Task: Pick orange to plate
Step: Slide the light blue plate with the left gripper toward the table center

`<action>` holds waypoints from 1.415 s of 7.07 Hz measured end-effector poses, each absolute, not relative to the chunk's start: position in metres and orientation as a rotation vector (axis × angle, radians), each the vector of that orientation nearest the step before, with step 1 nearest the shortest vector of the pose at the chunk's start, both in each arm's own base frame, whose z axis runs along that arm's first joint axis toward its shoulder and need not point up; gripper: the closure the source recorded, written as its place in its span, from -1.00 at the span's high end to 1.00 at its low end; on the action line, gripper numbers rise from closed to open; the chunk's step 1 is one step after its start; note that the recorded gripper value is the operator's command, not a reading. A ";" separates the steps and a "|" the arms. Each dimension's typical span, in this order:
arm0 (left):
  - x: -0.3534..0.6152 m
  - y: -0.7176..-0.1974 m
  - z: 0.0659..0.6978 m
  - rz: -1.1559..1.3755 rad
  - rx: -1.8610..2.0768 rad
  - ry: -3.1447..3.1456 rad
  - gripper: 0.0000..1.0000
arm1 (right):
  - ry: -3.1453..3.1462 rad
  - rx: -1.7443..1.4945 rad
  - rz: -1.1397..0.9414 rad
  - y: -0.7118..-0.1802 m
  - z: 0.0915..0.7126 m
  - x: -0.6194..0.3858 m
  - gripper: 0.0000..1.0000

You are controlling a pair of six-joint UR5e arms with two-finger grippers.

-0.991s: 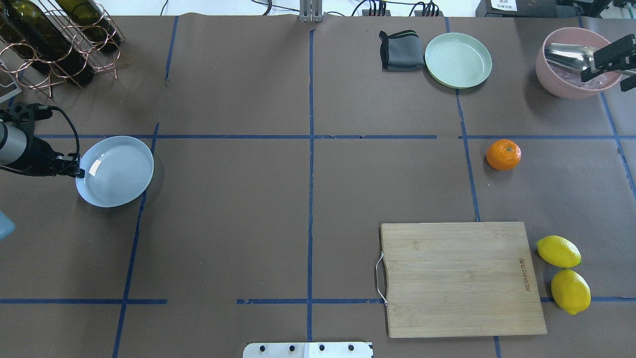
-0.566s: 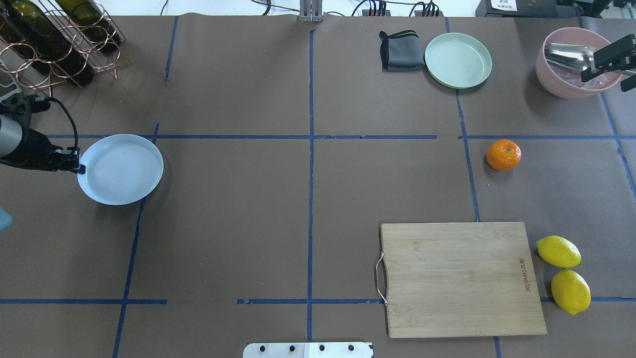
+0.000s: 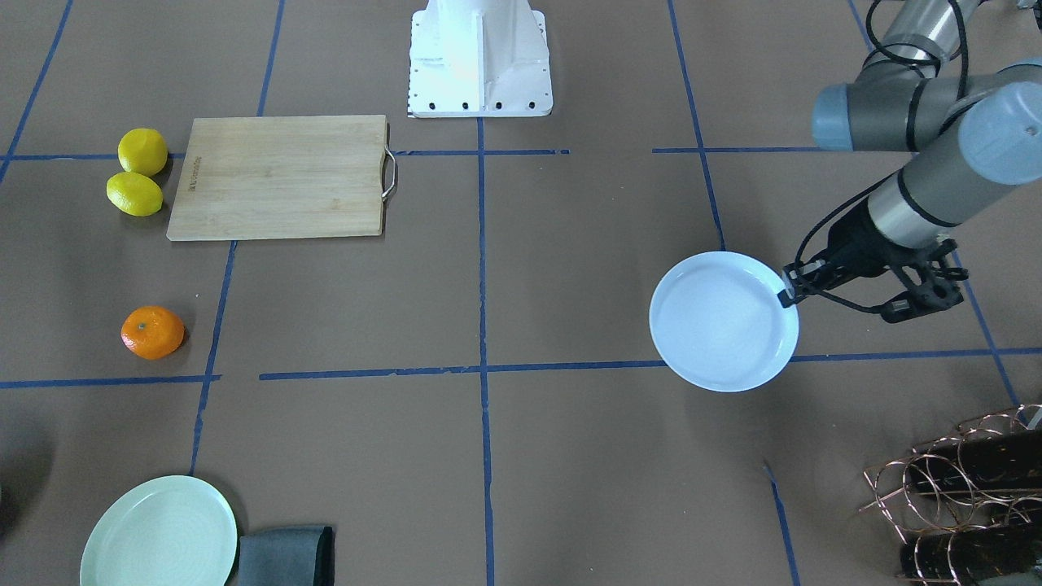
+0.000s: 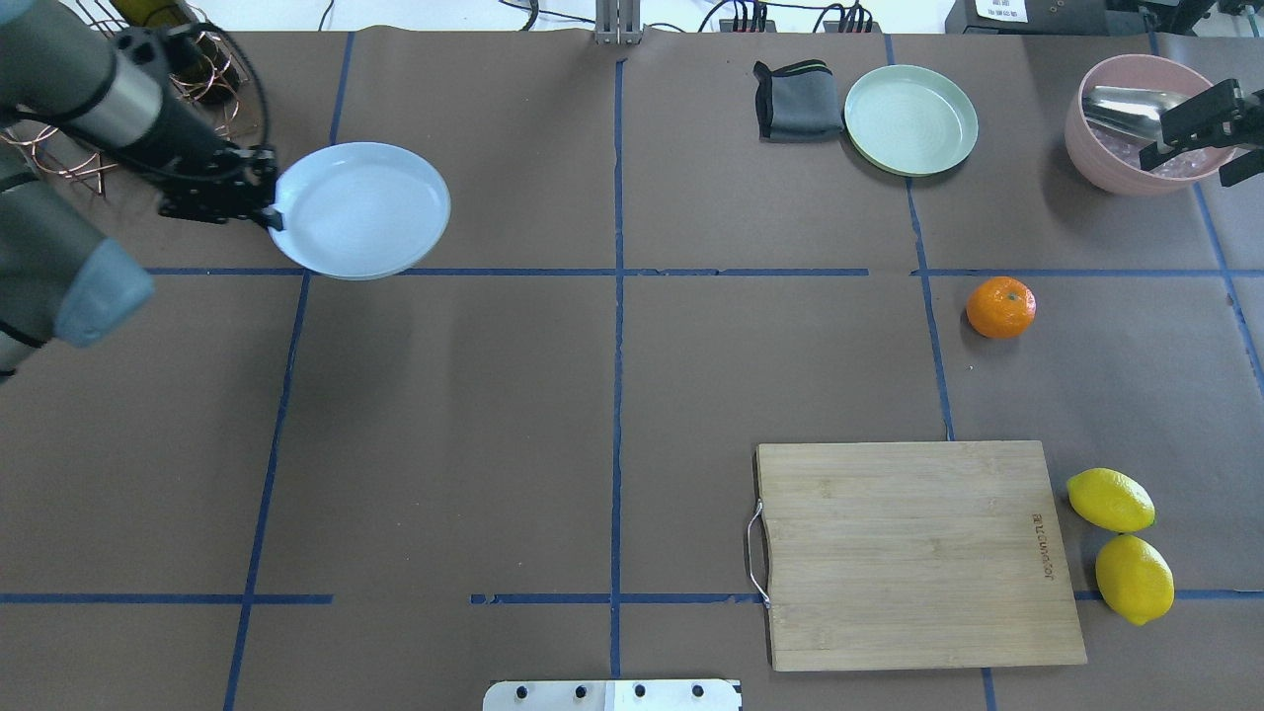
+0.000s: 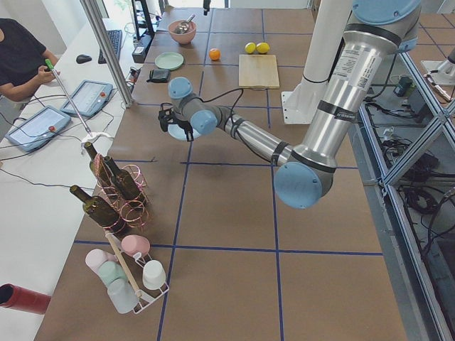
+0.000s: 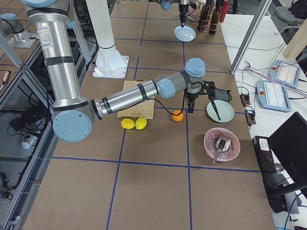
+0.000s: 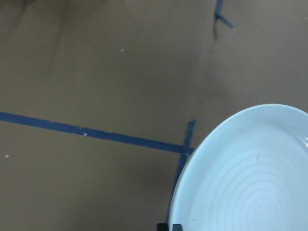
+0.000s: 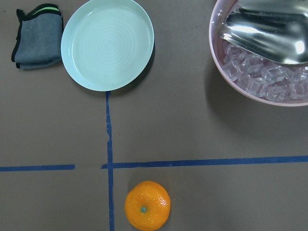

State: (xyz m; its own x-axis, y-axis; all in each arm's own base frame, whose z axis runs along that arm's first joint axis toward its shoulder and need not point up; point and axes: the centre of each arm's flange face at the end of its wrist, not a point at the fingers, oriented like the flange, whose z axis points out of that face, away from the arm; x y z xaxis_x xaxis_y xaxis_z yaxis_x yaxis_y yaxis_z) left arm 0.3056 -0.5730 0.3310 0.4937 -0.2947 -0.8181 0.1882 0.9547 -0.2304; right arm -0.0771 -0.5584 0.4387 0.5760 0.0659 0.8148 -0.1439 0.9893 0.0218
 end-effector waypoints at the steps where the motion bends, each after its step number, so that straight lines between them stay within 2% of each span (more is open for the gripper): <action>1: 0.369 -0.562 0.287 -0.327 -0.163 1.032 -1.00 | -0.950 0.092 0.118 -0.558 0.438 -0.079 1.00; 2: 0.424 -0.555 0.262 -0.359 -0.181 1.050 -1.00 | -0.951 0.095 0.116 -0.558 0.437 -0.079 1.00; 5: 0.524 -0.538 0.251 -0.393 -0.148 1.086 -1.00 | -0.954 0.095 0.113 -0.558 0.435 -0.081 1.00; 6: 0.540 -0.530 0.250 -0.391 -0.142 1.096 0.98 | -0.953 0.094 0.111 -0.558 0.436 -0.082 1.00; 8: 0.547 -0.520 0.251 -0.361 -0.122 1.117 1.00 | -0.951 0.088 0.106 -0.557 0.437 -0.087 1.00; 10: 0.512 -0.516 0.246 -0.244 0.065 1.179 1.00 | -0.930 0.065 0.099 -0.553 0.438 -0.113 1.00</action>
